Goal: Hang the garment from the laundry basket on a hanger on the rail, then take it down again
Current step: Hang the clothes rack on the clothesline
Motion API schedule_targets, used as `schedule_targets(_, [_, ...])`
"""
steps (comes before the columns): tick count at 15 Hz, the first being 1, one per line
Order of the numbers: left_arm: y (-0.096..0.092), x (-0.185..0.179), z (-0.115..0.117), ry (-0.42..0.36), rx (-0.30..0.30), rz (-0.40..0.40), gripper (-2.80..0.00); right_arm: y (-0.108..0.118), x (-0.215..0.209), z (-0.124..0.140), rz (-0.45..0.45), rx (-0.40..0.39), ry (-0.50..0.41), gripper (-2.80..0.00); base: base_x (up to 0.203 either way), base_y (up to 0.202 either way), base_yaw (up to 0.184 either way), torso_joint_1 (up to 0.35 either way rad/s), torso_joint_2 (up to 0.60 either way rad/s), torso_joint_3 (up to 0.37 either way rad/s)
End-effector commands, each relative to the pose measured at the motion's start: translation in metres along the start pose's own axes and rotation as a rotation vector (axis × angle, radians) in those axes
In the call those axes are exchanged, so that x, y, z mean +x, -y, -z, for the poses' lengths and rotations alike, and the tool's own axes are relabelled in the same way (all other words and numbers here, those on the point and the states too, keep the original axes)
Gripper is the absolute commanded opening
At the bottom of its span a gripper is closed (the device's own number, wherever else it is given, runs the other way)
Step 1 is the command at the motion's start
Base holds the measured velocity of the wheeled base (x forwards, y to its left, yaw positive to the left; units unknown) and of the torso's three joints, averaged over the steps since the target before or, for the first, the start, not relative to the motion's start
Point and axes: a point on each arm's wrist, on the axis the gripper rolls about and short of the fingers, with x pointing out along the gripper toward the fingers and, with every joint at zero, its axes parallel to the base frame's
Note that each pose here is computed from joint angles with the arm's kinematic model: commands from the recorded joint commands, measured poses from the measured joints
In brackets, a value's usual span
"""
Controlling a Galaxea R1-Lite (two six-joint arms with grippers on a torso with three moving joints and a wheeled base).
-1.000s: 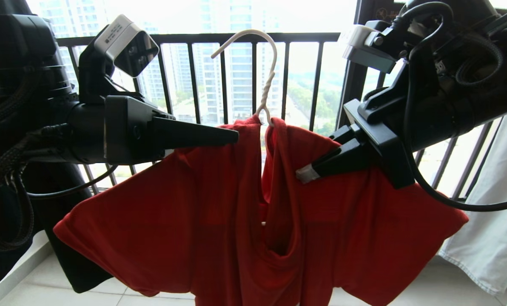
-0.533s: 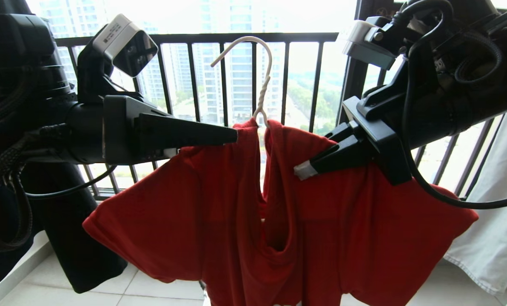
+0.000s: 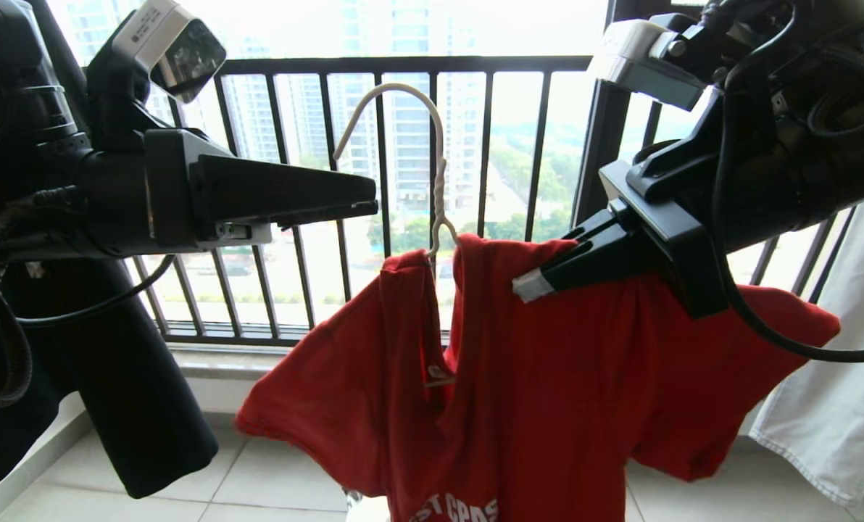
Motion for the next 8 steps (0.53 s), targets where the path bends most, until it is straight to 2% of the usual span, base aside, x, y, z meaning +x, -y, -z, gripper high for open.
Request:
schedule_targets(1, [0.004, -0.003, -0.002, 0.007, 0.010, 0.001, 0.00, -0.004, -0.004, 0.000, -0.010, -0.002, 0.005, -2.80, 0.000, 0.000, 0.000, 0.000, 0.00, 0.000])
schedule_targets(6, [0.008, -0.014, -0.008, 0.031, 0.035, -0.032, 0.00, -0.003, -0.011, 0.003, -0.009, 0.008, 0.036, -2.80, 0.000, 0.000, 0.000, 0.000, 0.00, 0.000])
schedule_targets(8, [0.011, -0.018, -0.011, 0.042, 0.048, -0.043, 0.00, 0.000, -0.015, 0.003, -0.002, 0.038, 0.066, -2.80, 0.000, 0.000, 0.000, 0.000, 0.00, 0.000])
